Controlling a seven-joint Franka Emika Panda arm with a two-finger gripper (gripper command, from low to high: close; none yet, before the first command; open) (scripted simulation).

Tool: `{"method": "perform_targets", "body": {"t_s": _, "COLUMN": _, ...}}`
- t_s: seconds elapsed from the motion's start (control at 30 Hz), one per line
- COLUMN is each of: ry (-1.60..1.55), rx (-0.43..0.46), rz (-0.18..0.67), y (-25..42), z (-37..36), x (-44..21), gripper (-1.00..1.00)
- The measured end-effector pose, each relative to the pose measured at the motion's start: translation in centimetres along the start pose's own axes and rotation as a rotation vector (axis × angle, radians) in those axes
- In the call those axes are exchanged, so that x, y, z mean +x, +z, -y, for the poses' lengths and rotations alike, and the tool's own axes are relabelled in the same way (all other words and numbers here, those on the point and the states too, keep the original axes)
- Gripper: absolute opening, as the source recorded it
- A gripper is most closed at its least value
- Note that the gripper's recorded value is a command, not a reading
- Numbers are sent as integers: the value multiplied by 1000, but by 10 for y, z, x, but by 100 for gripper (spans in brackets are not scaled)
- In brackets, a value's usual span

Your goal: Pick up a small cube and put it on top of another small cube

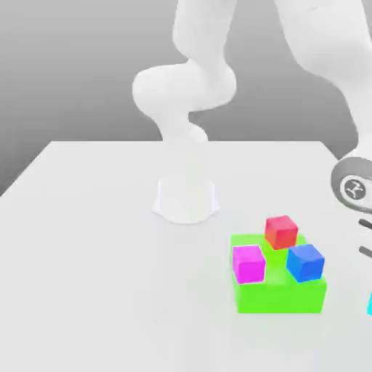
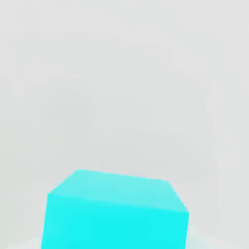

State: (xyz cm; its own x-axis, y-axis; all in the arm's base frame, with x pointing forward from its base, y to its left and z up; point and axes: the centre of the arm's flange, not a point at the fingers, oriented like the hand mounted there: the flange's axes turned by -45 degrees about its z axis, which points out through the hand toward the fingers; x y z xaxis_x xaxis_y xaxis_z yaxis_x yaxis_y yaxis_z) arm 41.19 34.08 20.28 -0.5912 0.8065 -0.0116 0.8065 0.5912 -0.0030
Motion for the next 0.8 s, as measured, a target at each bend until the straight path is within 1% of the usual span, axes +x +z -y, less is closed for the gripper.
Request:
{"method": "perform_targets", "body": {"t_s": 0.2, "ry": 102, "rx": -1, "rz": 35, "y": -48, "z": 45, "x": -8, "gripper": -100}}
{"method": "perform_targets", "body": {"t_s": 0.4, "ry": 214, "rx": -5, "rz": 47, "y": -84, "z": 97, "x": -14, "gripper": -100}}
{"method": "perform_targets", "body": {"t_s": 0.6, "ry": 327, "rx": -6, "rz": 34, "y": -106, "z": 152, "x": -20, "gripper": -100}}
{"method": "perform_targets", "body": {"t_s": 0.8, "ry": 432, "rx": 0, "rz": -3, "y": -114, "z": 208, "x": -21, "gripper": -100}}
